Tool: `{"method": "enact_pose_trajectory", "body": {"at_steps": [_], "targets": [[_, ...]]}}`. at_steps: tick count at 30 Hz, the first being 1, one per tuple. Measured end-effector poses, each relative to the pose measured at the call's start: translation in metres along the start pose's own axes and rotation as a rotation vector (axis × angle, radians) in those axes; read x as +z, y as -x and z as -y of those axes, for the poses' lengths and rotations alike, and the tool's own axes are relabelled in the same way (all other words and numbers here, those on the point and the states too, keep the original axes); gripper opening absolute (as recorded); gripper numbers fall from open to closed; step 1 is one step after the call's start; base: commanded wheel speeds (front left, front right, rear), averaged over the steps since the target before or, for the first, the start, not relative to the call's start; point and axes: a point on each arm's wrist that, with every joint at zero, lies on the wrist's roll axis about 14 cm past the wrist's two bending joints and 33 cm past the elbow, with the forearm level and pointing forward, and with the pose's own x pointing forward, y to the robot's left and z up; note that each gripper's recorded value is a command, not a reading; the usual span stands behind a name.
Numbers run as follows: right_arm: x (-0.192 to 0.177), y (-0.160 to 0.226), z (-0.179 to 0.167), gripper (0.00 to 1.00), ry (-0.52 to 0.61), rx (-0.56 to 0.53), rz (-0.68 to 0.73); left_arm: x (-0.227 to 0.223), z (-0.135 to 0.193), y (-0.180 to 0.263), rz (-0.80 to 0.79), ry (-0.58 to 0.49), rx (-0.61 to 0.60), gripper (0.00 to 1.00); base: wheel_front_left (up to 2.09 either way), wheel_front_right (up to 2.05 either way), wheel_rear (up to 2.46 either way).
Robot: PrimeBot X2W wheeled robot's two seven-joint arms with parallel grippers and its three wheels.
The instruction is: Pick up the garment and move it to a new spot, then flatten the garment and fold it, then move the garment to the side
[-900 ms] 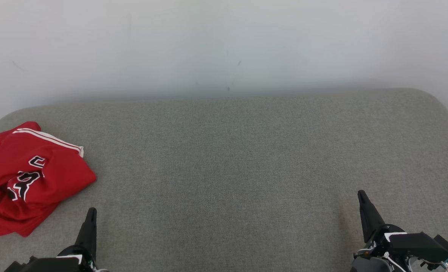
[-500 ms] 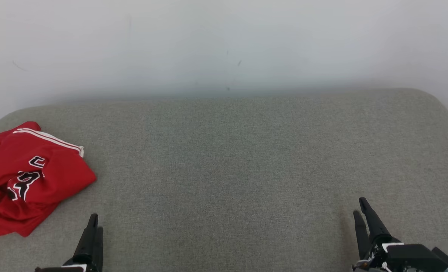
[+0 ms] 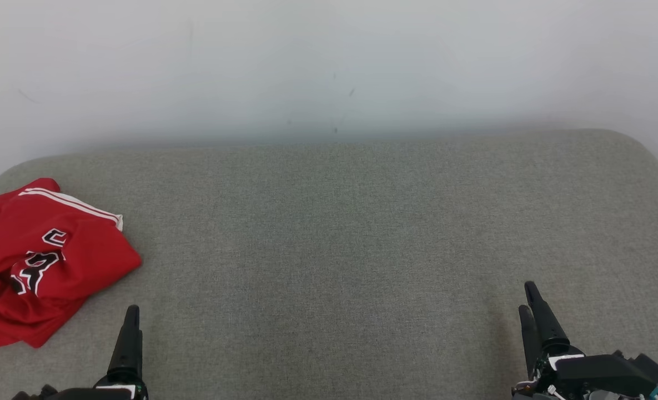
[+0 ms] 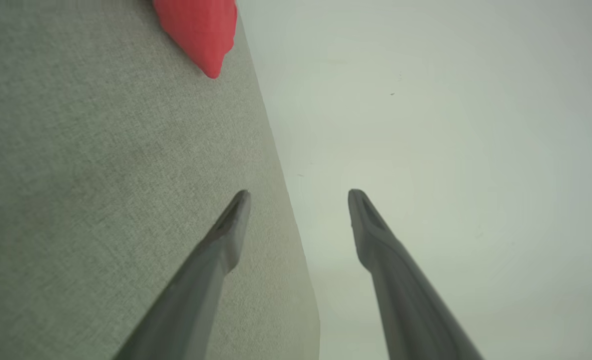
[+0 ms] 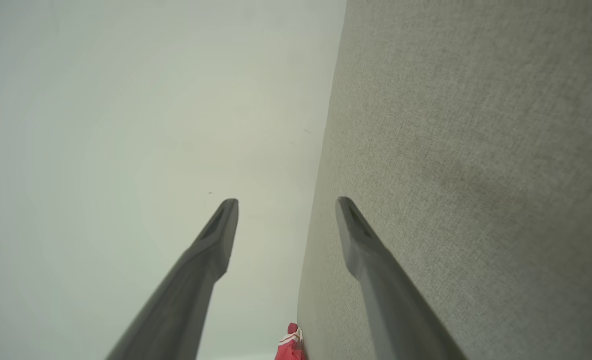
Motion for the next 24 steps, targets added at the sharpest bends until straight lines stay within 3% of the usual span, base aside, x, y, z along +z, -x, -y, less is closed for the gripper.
{"method": "enact_pose_trajectory", "body": {"at_steps": [24], "targets": [[-0.011,0.001,-0.019,1.0,0.438,0.068,0.002,-0.006,0.008,0.001,0.005,-0.545,-0.005,1.0,0.0,0.0,0.0]]}}
